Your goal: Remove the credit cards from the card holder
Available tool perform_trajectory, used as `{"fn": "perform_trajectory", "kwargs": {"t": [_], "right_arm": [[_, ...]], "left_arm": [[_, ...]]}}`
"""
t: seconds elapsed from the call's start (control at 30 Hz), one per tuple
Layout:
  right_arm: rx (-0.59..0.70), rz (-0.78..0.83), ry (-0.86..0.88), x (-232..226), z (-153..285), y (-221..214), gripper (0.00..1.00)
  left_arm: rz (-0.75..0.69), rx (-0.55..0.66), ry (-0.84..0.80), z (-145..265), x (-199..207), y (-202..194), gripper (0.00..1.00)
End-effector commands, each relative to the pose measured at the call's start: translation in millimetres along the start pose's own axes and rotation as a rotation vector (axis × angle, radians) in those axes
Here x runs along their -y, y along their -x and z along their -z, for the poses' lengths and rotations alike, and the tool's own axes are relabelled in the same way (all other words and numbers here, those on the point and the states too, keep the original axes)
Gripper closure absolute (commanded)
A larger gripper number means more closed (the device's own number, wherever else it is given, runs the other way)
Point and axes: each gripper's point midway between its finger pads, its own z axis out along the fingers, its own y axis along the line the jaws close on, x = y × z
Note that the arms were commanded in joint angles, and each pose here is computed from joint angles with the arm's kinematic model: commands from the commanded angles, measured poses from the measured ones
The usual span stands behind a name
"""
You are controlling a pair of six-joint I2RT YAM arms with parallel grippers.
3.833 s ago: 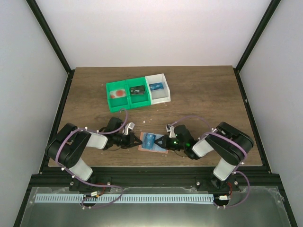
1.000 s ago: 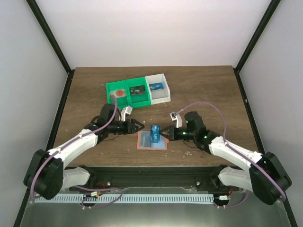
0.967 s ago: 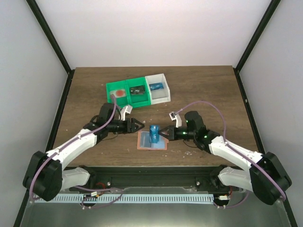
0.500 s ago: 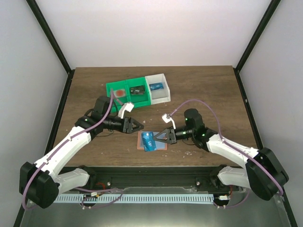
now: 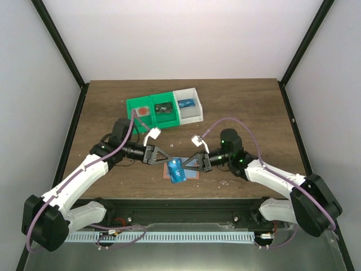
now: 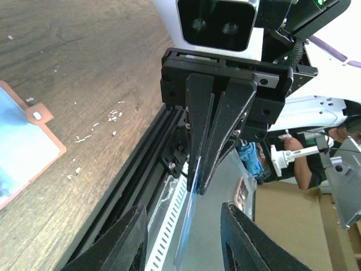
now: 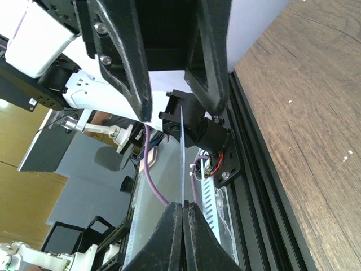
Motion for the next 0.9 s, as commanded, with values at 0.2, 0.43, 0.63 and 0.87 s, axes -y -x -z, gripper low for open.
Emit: {"fn": "perform_trajectory", "kwargs": {"t": [0.2, 0.43, 0.63, 0.87], "right_arm": [[-0.006, 0.038, 0.054, -12, -2, 9, 1.00], [0.042, 0.016, 0.000, -3, -3, 22, 0.87], [0.258, -0.089, -0.074, 11, 8, 36, 0.59], [0.418, -0.241, -0.107, 27, -3, 31, 0.27]], "left_arm": [[0.009, -0.016, -0.080, -3, 3, -10, 0.82], [0.024, 0.030, -0.027, -3, -3, 0, 1.00], [0.096, 0.142, 0.016, -1, -13, 17, 1.00], [0.271, 0.370, 0.079, 8, -45, 31, 1.00]]}}
